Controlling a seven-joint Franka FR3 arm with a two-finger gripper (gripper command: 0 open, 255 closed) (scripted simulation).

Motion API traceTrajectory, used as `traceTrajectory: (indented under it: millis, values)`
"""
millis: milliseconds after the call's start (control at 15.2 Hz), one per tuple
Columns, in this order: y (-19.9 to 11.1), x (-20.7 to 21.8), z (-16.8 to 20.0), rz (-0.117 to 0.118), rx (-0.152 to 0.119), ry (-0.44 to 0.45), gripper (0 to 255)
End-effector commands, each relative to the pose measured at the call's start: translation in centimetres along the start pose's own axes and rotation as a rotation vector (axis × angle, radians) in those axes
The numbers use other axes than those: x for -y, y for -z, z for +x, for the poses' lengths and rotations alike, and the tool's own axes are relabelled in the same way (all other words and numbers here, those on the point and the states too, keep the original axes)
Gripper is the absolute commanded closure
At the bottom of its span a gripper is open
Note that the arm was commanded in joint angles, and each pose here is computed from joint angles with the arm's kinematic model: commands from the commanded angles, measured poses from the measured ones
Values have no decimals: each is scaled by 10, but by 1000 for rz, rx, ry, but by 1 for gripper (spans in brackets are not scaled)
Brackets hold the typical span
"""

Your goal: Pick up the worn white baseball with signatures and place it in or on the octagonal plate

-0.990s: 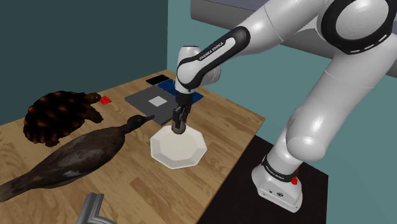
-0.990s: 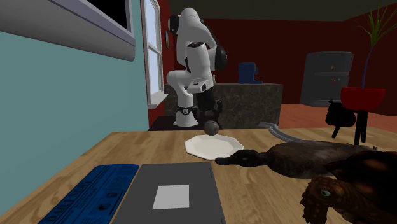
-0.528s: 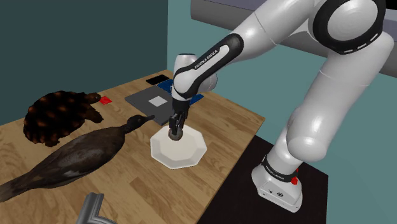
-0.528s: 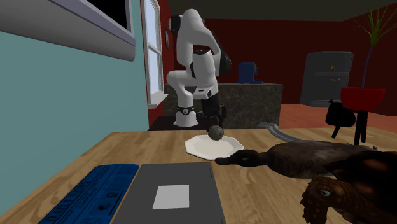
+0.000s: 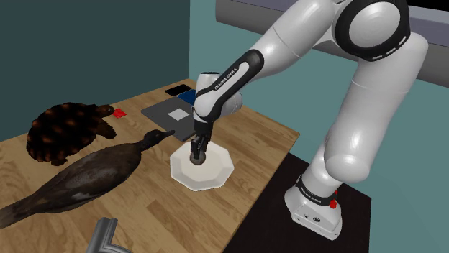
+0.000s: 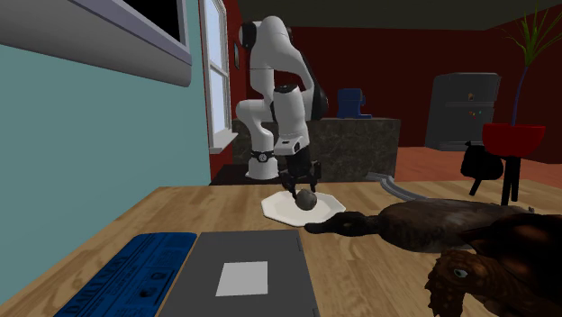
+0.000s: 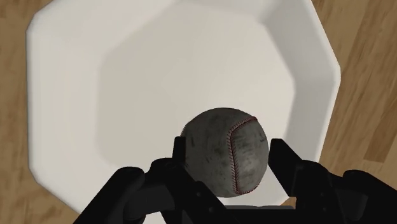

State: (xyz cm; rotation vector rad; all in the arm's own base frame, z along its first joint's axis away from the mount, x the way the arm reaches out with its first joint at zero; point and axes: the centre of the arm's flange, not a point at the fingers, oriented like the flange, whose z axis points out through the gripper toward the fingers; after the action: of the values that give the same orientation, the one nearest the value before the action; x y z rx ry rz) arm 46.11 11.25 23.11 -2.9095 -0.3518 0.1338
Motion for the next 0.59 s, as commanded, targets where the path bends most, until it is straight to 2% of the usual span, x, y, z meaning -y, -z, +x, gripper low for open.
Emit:
traceTrajectory:
  millis: [0, 462, 528]
  values:
    - [-10, -3, 0, 0, 2, 0, 255]
    - [-10, -3, 0, 0, 2, 0, 255]
    - [-11, -3, 0, 0, 2, 0, 0]
